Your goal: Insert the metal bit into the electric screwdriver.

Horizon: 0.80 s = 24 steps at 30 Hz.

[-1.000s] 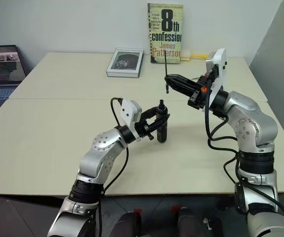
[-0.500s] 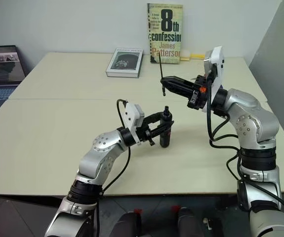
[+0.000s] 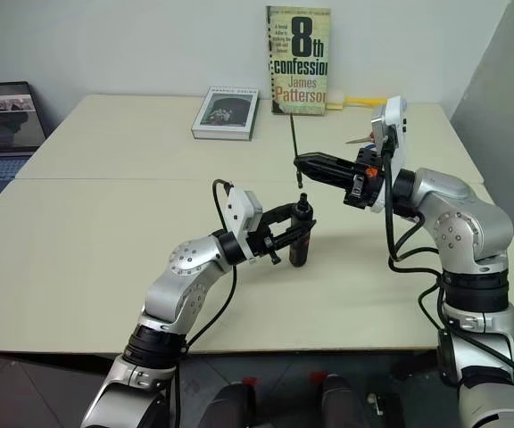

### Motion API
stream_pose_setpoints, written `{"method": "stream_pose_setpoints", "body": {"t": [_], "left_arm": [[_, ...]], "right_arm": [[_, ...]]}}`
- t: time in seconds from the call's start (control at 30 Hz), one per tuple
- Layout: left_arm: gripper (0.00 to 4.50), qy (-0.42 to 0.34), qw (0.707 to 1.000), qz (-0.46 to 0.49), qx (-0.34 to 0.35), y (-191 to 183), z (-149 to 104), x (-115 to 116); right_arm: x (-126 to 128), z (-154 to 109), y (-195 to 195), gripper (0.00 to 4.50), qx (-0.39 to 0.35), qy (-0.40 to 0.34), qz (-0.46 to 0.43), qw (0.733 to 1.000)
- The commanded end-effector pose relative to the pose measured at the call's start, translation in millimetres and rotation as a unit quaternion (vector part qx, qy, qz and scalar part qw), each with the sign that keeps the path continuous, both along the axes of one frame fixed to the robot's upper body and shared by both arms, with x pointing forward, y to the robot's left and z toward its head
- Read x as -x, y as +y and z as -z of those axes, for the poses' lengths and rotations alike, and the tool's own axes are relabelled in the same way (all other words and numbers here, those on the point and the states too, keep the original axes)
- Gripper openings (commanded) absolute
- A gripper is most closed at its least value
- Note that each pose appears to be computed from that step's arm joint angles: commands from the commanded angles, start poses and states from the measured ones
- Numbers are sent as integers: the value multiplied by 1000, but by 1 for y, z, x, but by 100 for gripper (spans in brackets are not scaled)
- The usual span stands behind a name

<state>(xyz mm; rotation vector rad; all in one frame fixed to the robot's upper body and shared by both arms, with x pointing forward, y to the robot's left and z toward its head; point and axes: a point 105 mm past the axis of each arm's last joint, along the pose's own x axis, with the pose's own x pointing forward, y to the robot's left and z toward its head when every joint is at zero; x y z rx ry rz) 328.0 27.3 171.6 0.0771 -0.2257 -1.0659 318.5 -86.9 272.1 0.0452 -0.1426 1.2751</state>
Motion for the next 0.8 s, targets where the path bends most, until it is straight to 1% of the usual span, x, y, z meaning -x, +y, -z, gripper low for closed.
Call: {"method": "stream_pose_setpoints", "body": {"t": [0.03,0.47,0.8], "left_arm": [[165,-17,1000,0,5,1,-7,0],[165,-16,1000,-2,1,4,-7,-1],[165,-19,1000,0,-6,6,-6,0]], "right_arm": [[6,-9,-2,0,-6,-25,-8,1000],[5,-4,-3,0,-12,-28,-6,1000],[2,5,-2,0,-4,-27,-6,1000]]}}
